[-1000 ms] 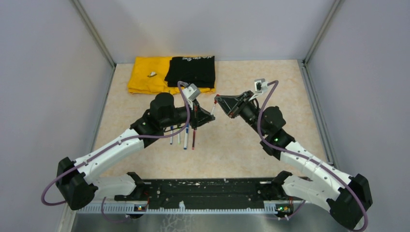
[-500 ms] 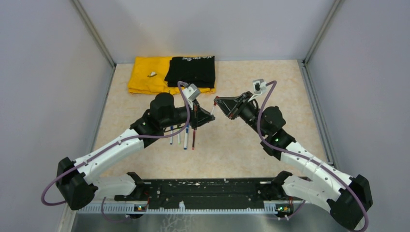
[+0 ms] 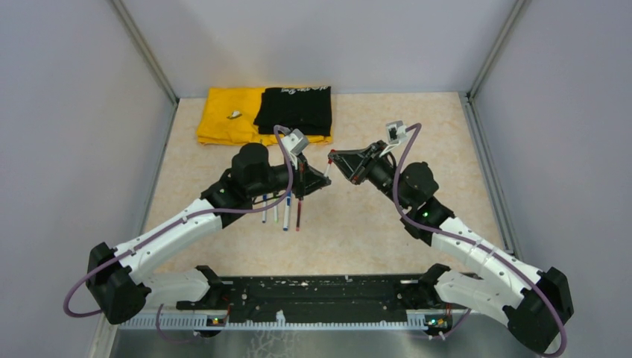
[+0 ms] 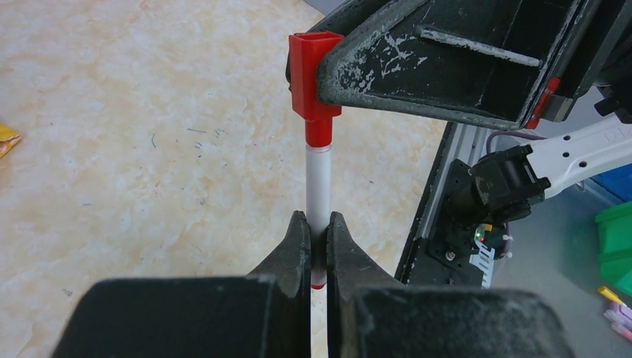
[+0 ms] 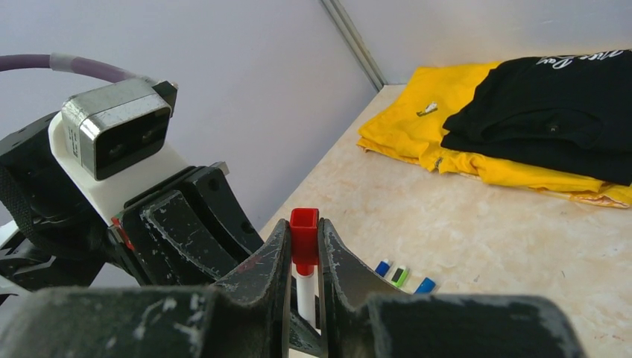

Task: Insert the pens into the pen caps
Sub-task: Insert the pen cap onto the pen.

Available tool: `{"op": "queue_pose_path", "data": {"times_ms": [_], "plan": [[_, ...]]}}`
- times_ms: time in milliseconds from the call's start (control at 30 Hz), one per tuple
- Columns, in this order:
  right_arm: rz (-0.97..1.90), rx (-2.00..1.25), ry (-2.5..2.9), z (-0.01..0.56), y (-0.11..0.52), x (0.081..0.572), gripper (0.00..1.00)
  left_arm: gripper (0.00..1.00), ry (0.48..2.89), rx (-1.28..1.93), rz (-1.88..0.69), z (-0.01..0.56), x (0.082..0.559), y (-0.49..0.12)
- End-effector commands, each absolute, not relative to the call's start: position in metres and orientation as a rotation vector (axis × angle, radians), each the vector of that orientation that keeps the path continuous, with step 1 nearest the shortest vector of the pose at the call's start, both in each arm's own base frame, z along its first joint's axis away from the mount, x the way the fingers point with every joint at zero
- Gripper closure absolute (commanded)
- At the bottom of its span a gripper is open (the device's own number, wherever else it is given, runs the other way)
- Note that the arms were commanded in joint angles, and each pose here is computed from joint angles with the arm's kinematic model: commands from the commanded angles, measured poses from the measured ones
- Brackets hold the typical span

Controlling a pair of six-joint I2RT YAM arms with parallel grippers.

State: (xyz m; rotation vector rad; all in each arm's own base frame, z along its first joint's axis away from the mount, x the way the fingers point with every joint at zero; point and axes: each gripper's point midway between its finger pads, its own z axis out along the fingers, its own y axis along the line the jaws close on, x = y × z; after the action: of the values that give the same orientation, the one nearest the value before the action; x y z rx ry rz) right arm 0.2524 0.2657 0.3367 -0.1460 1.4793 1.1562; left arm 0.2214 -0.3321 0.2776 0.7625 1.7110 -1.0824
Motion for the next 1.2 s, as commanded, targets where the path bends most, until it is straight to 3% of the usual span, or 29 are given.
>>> {"op": "queue_pose_path", "data": {"times_ms": [0,133,300,533,700,900,1167], "plan": [[1.177,-0.210,1.449,0.349,0.270,0.246,1.00,1.00,1.637,0.726,-1.079,0.305,0.226,-0.334],[1.207,-0.254,1.469,0.340,0.274,0.238,0.98,1.00,1.638,0.695,-1.064,0.307,0.230,-0.331],[1.211,-0.249,1.458,0.348,0.270,0.234,0.86,1.00,1.638,0.698,-1.062,0.305,0.231,-0.331],[1.123,-0.226,1.410,0.392,0.254,0.237,0.60,1.00,1.657,0.710,-1.065,0.294,0.227,-0.331],[1.034,-0.182,1.423,0.404,0.239,0.242,0.49,1.00,1.653,0.710,-1.053,0.295,0.228,-0.328],[0.916,-0.073,1.522,0.404,0.224,0.263,0.47,1.00,1.640,0.731,-1.081,0.296,0.223,-0.331],[1.045,-0.227,1.623,0.398,0.261,0.260,0.51,1.00,1.635,0.745,-1.094,0.297,0.220,-0.332]]}}
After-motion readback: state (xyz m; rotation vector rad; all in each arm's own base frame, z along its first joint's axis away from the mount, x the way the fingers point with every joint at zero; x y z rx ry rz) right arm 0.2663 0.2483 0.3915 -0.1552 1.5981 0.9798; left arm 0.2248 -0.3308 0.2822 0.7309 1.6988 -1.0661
